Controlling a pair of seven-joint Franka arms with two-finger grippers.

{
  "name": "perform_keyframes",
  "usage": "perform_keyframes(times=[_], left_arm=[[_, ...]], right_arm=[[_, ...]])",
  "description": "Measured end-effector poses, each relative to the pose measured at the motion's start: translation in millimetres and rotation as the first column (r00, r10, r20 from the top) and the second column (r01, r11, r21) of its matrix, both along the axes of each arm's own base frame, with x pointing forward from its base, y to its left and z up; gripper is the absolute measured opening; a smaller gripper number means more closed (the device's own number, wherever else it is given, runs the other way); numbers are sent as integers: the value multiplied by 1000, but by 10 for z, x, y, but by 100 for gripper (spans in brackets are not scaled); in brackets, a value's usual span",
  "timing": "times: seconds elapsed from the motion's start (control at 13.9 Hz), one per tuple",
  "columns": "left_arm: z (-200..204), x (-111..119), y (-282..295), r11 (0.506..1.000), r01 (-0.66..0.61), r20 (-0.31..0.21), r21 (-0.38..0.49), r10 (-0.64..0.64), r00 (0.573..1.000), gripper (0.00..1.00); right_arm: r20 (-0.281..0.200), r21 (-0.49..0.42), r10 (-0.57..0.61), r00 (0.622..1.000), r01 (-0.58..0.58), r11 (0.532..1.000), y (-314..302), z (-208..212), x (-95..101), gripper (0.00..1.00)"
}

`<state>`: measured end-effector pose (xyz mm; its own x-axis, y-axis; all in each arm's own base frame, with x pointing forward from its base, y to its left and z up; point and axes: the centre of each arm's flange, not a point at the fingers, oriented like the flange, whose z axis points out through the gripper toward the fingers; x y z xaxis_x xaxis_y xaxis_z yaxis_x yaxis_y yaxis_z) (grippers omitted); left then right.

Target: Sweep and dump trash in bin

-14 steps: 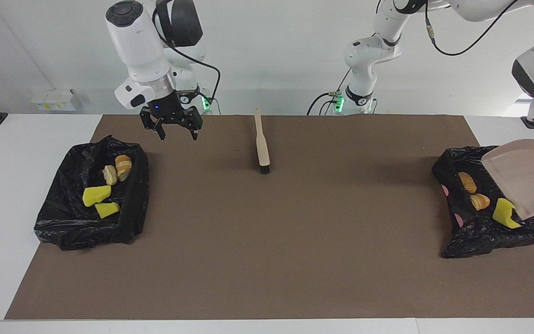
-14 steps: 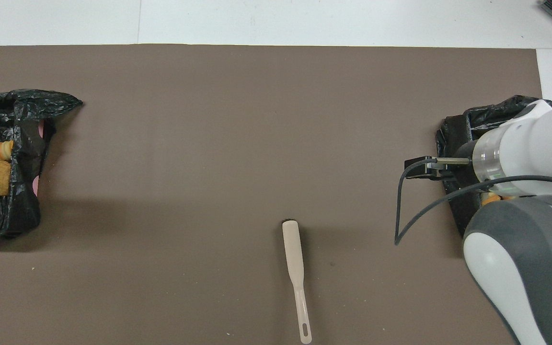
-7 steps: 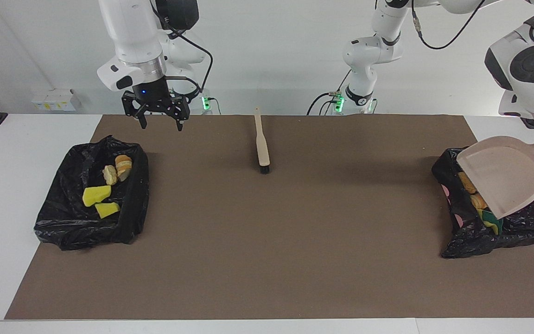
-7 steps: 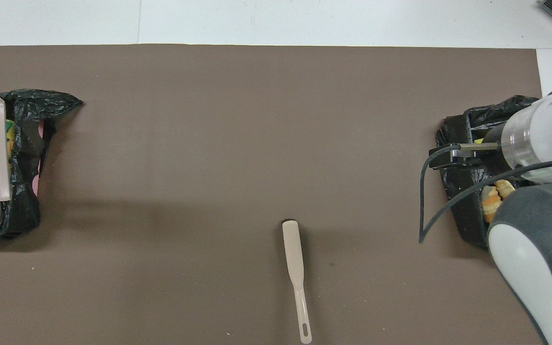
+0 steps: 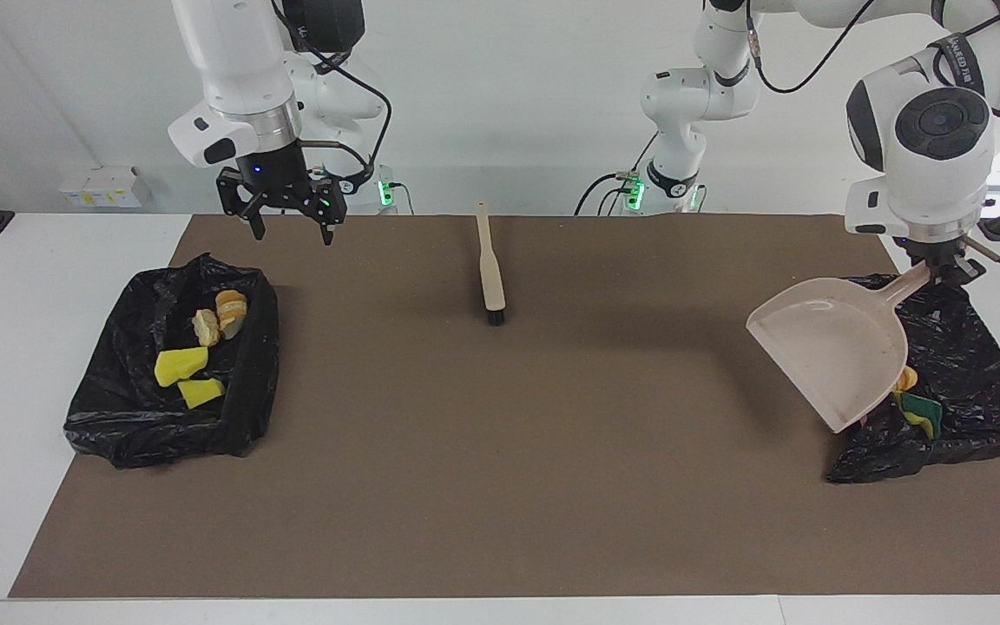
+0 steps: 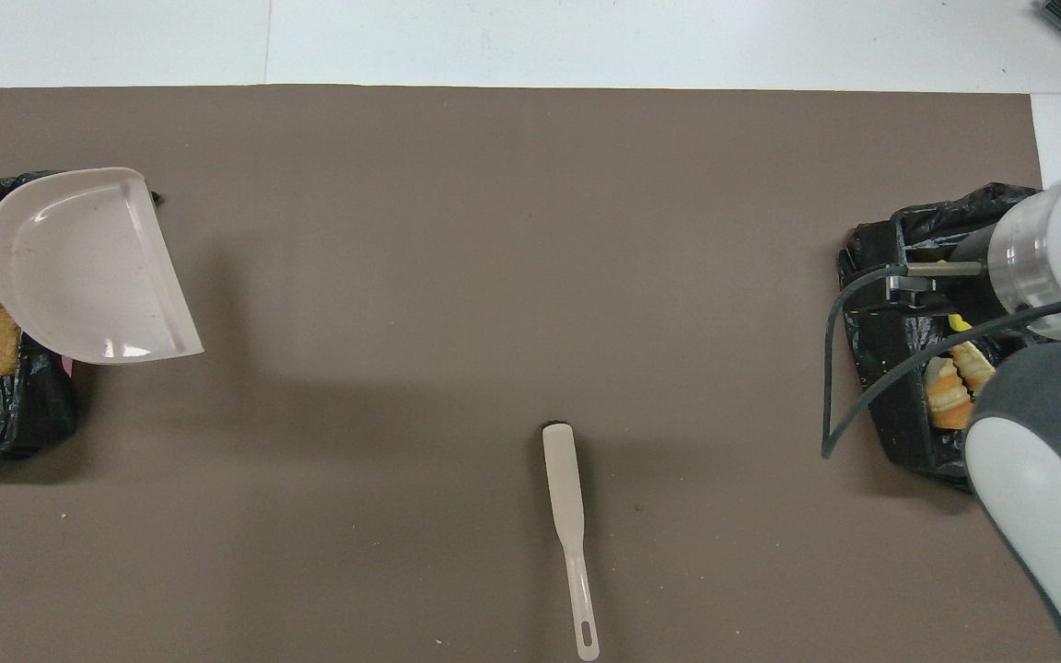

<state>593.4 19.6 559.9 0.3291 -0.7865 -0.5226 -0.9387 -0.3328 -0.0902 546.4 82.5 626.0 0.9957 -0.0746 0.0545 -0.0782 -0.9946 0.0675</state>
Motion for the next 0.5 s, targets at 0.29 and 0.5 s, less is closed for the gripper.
perform_keyframes(times=[0.29, 0.5], left_arm=[[-100, -158, -492, 984, -137, 46, -116, 143, 989, 31], [-193, -342, -917, 956, -233, 62, -176, 247, 967, 31]], right_arm=[[0, -6, -12, 1000, 12, 1000, -61, 89, -12, 100], [-11, -6, -28, 1000, 28, 1000, -138, 117, -21, 100]])
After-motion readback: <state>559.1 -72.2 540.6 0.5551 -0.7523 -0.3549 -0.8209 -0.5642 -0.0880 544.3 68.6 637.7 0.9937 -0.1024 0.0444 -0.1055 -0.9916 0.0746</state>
